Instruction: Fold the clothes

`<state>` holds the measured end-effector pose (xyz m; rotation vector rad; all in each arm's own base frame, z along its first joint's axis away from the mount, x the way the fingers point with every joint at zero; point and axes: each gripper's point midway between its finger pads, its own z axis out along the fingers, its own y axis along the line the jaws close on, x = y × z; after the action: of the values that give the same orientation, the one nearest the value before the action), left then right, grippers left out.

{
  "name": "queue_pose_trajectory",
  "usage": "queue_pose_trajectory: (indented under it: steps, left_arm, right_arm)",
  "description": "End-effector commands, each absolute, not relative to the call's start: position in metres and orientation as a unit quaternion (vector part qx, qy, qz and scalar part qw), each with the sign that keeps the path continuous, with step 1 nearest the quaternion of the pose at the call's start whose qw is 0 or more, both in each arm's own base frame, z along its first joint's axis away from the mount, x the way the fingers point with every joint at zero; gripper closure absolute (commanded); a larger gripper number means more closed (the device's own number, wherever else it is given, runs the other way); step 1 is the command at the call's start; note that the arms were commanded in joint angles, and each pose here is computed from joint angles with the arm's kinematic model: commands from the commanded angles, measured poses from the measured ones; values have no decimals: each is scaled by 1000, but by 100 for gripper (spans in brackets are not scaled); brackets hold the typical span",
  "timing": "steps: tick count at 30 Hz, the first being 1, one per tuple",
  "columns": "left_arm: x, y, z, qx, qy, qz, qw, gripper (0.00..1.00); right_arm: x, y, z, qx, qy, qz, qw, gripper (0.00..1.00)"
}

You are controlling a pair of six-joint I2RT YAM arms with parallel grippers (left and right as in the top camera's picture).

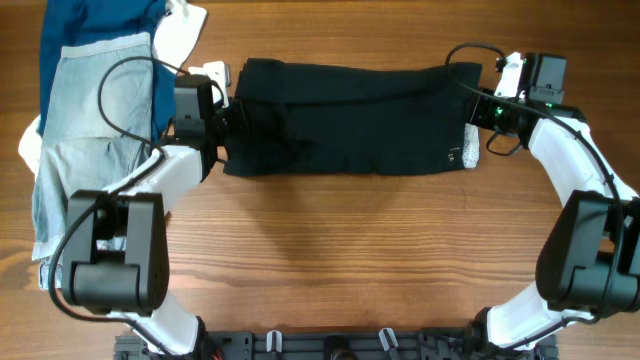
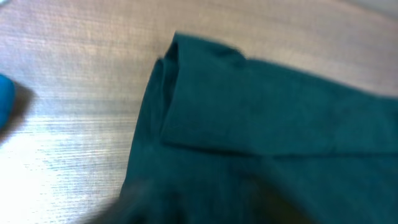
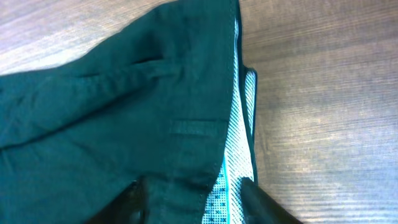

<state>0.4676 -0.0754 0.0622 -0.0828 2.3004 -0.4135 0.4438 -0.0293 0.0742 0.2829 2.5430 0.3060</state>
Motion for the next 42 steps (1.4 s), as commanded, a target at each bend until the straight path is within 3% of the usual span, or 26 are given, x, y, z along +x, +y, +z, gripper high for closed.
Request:
queue_pose_trajectory:
  steps: [1, 2, 7, 8, 9, 12, 15, 18, 20, 23, 25, 30, 35, 42]
  left_arm:
    - [465, -85, 48, -12, 910, -184, 371, 90]
    - [465, -85, 45, -12, 911, -184, 369, 96]
    - [460, -80, 19, 0, 924, -161, 347, 96]
    - [459, -77, 14, -3, 927, -154, 342, 96]
    - [457, -75, 5, -7, 931, -147, 334, 96]
    - [455, -74, -5, -9, 935, -145, 324, 96]
    - [453, -74, -11, -10, 937, -144, 318, 96]
    - [453, -75, -11, -9, 937, -144, 318, 96]
    - [453, -75, -11, -9, 937, -144, 317, 96]
    - [453, -75, -12, -9, 937, -144, 317, 96]
    - [453, -75, -12, -13, 937, -145, 316, 96]
    - [453, -75, -12, -22, 937, -149, 315, 96]
    - [453, -75, -12, -23, 937, -149, 315, 96]
    - [453, -75, -12, -23, 937, -149, 315, 96]
  right_arm:
    - [441, -30, 56, 103, 955, 107, 257, 64]
    - [439, -30, 50, 104, 957, 108, 250, 67]
    - [436, -35, 26, 119, 962, 96, 226, 65]
    - [435, -35, 24, 120, 963, 96, 224, 60]
    - [436, -36, 16, 121, 963, 95, 219, 46]
    - [436, -42, 5, 125, 966, 80, 214, 38]
    - [437, -50, -6, 131, 967, 58, 210, 17]
    - [438, -49, -19, 131, 968, 59, 205, 8]
    - [437, -36, -28, 124, 968, 95, 194, 7]
    - [431, 1, -32, 108, 958, 202, 170, 20]
    - [422, 20, -29, 153, 943, 264, 134, 25]
    - [408, 36, -24, 240, 915, 318, 69, 45]
    - [421, 25, -22, 255, 910, 313, 96, 94]
    - [441, -43, 1, 279, 891, 321, 158, 96]
